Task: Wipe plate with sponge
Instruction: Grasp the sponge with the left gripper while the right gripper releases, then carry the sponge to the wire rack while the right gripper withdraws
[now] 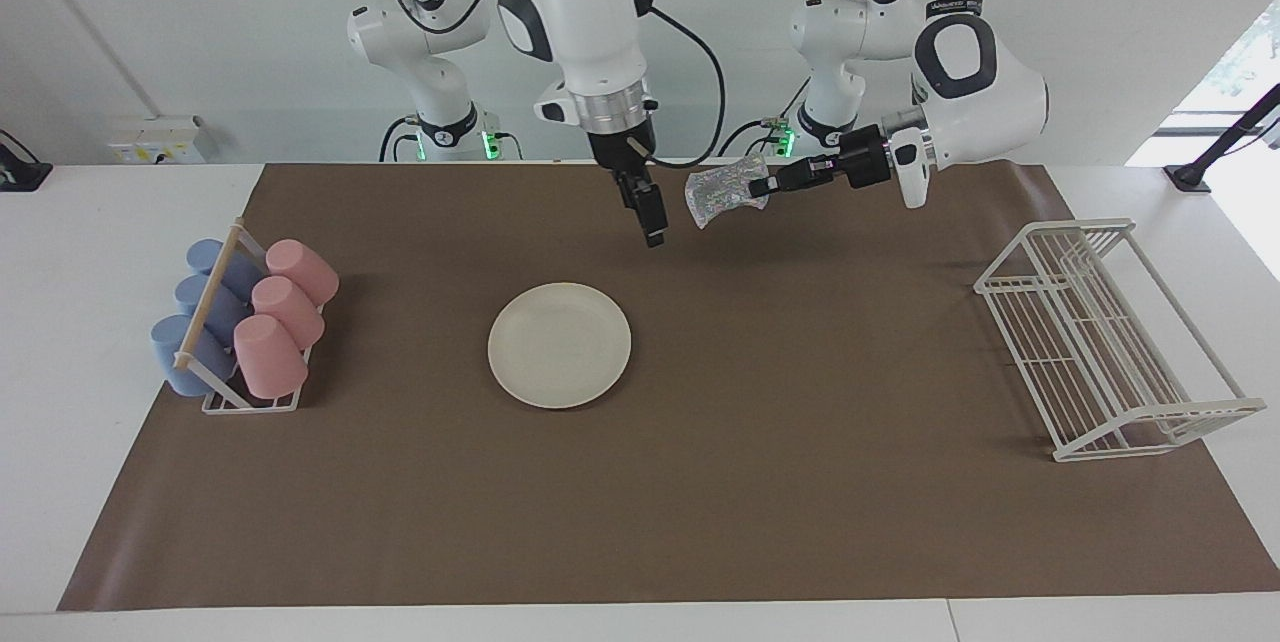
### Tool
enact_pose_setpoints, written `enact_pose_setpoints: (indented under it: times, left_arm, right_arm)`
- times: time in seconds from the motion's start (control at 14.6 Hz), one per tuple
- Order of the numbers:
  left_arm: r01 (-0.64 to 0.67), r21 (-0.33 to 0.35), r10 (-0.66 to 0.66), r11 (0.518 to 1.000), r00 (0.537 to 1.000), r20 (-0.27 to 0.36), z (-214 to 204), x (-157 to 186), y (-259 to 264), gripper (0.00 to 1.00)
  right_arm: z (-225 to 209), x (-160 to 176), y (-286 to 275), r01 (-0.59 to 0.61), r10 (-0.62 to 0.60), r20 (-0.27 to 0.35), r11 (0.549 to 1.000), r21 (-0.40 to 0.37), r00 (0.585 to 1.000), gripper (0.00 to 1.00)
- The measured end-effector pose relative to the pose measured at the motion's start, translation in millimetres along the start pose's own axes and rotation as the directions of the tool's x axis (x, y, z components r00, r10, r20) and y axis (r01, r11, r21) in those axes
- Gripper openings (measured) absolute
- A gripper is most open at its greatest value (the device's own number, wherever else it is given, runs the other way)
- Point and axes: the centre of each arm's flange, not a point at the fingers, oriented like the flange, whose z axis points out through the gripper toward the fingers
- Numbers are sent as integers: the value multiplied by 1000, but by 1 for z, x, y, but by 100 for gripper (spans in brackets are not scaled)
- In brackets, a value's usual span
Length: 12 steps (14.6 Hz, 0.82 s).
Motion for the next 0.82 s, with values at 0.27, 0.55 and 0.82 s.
enact_pose_setpoints:
  times: [0.27,0.55,0.82]
  left_arm:
    - [6,50,-4,999,999,-36,-6,4,-3,4]
    - [56,137,-40,989,992,-118,-14,12,-5,4]
    - [134,288,-64,948,969,-240,-36,29,-3,4]
  right_arm:
    - [-27,102,18,280,-282,-13,956,-92,959,100]
    - [-44,175,42,490,-490,37,858,-152,871,100]
    - [-59,230,69,652,-642,116,737,-179,758,100]
